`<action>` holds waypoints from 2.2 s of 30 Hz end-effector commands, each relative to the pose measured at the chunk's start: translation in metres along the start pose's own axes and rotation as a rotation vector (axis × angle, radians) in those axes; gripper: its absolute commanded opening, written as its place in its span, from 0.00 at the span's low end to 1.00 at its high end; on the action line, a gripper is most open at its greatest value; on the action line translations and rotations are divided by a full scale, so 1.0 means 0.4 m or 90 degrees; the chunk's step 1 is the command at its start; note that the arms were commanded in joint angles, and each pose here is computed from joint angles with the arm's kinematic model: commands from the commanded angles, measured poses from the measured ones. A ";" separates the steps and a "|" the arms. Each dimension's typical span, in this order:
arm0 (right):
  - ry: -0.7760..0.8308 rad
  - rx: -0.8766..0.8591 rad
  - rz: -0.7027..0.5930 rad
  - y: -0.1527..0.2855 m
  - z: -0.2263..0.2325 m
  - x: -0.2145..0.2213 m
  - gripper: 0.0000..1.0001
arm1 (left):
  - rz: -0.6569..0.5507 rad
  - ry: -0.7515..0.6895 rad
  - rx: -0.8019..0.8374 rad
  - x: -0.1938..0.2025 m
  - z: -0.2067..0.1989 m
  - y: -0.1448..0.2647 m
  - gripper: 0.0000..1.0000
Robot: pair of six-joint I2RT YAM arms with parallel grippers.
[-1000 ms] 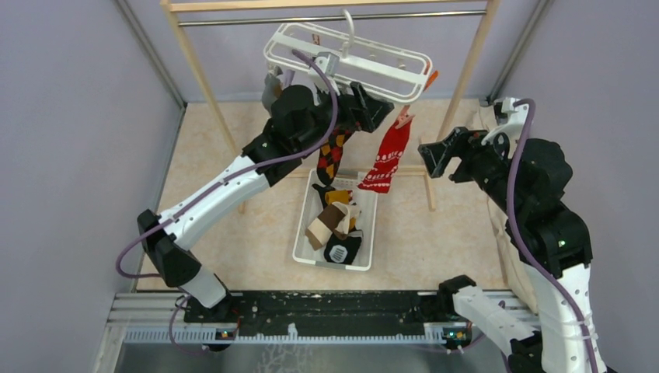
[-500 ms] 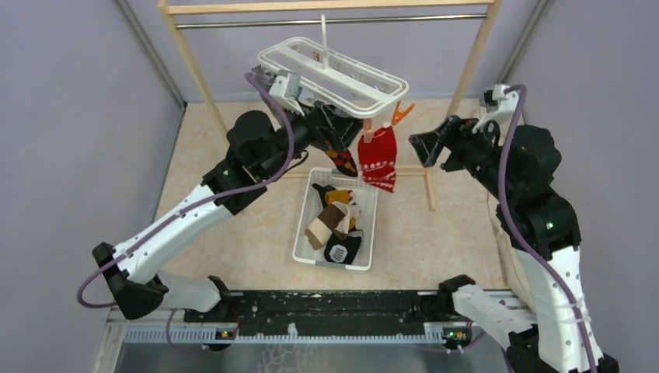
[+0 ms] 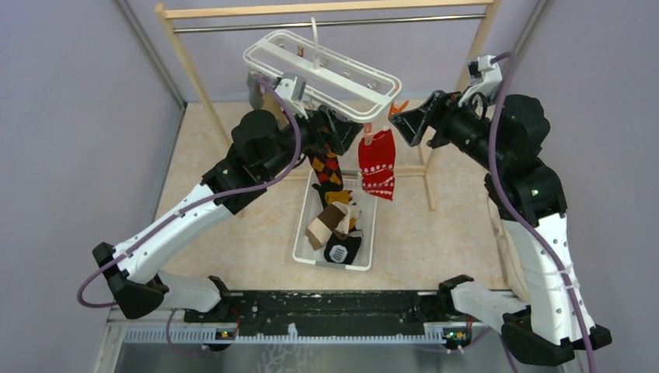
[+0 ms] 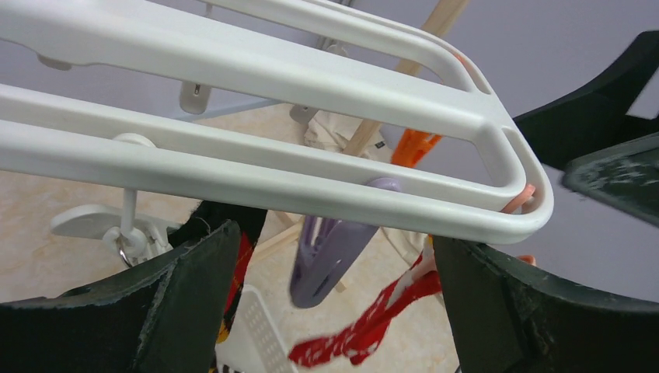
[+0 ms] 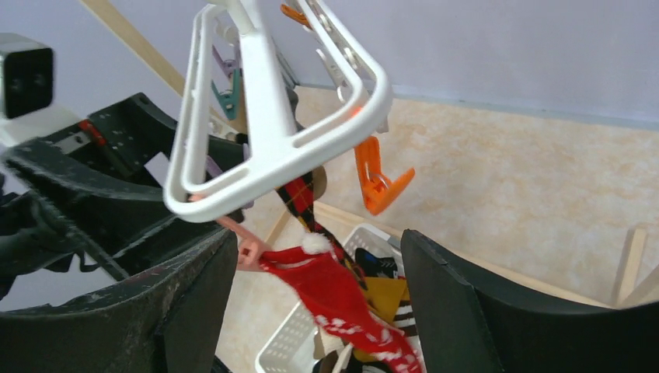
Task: Remove the socks clipped to the hanger
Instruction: Adjust the hanger on the clothesline.
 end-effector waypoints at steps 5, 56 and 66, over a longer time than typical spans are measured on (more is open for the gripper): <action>0.025 -0.069 -0.072 0.042 0.048 -0.078 0.78 | 0.049 -0.115 -0.163 0.035 0.103 0.041 0.99; -0.242 -0.210 -0.062 -0.214 0.049 -0.032 0.58 | 0.186 -0.125 0.234 0.096 -0.021 0.032 0.88; -0.225 -0.192 -0.065 -0.256 0.036 -0.061 0.00 | 0.209 -0.109 0.273 0.093 -0.040 0.087 0.98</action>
Point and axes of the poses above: each gripper's point midway between its finger pads, its own y axis back along the fingers, its own z axis along the line the jaws close on, x = y × z, the point moved 7 cm from there along y, back along the fingers, and after that the axes turned 15 degrees about y, right-handed, at the moved point
